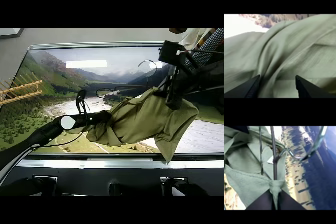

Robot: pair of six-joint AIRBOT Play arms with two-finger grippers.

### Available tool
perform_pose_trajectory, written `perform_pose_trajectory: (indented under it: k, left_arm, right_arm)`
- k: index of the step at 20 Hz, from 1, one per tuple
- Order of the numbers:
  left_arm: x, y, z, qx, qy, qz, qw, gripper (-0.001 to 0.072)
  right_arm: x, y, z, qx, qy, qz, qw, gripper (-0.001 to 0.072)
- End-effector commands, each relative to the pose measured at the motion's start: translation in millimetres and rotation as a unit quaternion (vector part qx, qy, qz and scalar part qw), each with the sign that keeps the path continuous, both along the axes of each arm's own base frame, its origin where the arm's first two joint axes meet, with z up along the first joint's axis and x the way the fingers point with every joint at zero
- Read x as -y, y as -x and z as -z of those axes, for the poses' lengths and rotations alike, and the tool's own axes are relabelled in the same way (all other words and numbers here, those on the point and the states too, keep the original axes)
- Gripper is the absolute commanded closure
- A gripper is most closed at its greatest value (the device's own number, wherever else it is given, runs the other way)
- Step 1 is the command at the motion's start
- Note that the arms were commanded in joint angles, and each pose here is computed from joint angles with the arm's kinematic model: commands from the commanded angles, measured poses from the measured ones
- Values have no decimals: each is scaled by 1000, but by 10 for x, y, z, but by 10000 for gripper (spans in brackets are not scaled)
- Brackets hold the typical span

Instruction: Fold the clothes and pants, and hang the long-sleeved shirts on hangers.

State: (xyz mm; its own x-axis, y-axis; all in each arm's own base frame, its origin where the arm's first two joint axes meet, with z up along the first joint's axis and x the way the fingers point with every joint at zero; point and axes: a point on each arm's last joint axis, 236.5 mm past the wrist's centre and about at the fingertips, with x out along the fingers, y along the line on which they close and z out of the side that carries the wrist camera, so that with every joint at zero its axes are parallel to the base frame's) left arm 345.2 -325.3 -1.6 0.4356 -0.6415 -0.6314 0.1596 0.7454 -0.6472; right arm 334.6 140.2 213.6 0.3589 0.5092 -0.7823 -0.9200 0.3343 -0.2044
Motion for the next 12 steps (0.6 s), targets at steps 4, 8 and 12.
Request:
perform_pose_trajectory:
  k: [4,8,12]
  left_arm:
    - [202,-24,167,1,-14,21,1000,350]
    - [192,-24,212,3,-22,28,999,655]
    - [78,-90,156,3,-26,35,999,690]
  right_arm:
    - [25,-4,12,-3,3,8,1000,686]
    - [31,-6,16,-5,4,11,1000,686]
    - [31,-1,16,-6,3,11,1000,686]
